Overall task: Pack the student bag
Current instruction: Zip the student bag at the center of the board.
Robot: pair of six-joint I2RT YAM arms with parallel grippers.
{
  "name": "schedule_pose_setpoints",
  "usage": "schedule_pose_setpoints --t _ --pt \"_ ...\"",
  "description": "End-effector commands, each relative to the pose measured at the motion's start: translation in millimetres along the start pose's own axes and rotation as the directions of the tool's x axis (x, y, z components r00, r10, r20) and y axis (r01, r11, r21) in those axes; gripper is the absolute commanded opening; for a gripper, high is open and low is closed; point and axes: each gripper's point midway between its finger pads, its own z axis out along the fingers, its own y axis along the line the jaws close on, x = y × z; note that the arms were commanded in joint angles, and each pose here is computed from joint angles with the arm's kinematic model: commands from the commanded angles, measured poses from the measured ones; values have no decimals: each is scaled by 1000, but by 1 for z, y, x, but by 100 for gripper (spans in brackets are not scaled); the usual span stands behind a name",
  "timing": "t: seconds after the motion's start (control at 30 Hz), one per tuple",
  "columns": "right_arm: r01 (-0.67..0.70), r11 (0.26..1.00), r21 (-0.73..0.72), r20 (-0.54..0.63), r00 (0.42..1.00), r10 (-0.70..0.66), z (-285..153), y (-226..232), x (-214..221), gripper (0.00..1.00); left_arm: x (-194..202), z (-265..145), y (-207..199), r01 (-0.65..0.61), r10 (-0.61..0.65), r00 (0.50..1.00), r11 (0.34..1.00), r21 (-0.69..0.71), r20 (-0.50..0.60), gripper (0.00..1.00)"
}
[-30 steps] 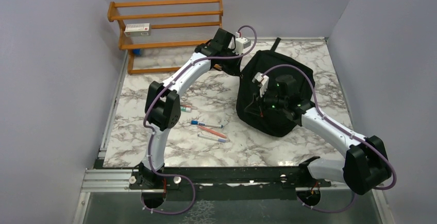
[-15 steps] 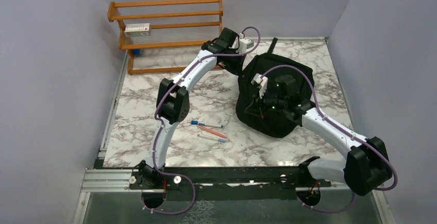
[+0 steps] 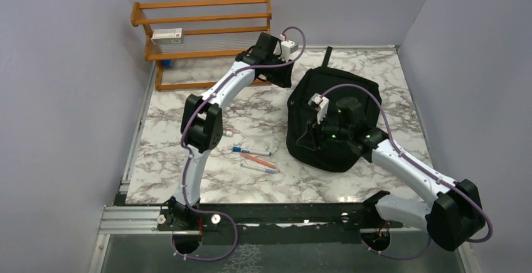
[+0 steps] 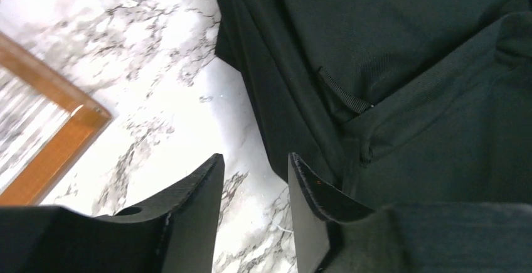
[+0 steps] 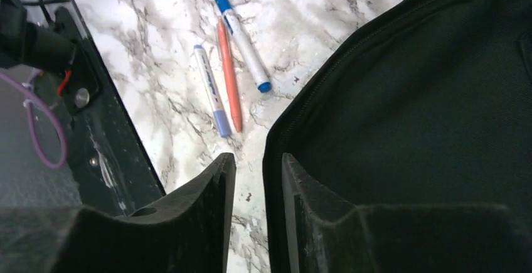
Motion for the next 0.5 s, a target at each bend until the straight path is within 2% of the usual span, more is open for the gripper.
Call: schedule_pose_setpoints --t 0.0,0.1,0.2,0.3,0.4,0.47 --pt "-107 992 71 44 994 104 -12 2 -9 40 -54 -63 -14 -6 11 978 1000 -25 208 47" --pt "-207 955 214 137 974 180 -28 -14 -22 44 -53 -81 -16 6 6 969 999 -47 246 49" --pt "-355 857 374 293 922 254 -49 -40 -36 47 -46 -89 -16 15 3 967 998 -69 257 50" --pt "-507 725 467 449 842 299 -73 -62 -46 49 -36 -88 -19 37 -24 968 998 -50 251 50" --pt "-566 606 559 504 812 294 -94 -80 -48 50 -26 -87 -26 65 -60 967 998 -15 249 50" --pt "-574 525 629 490 816 306 -103 -89 -42 51 -22 -89 -31 78 -77 962 997 8 262 50"
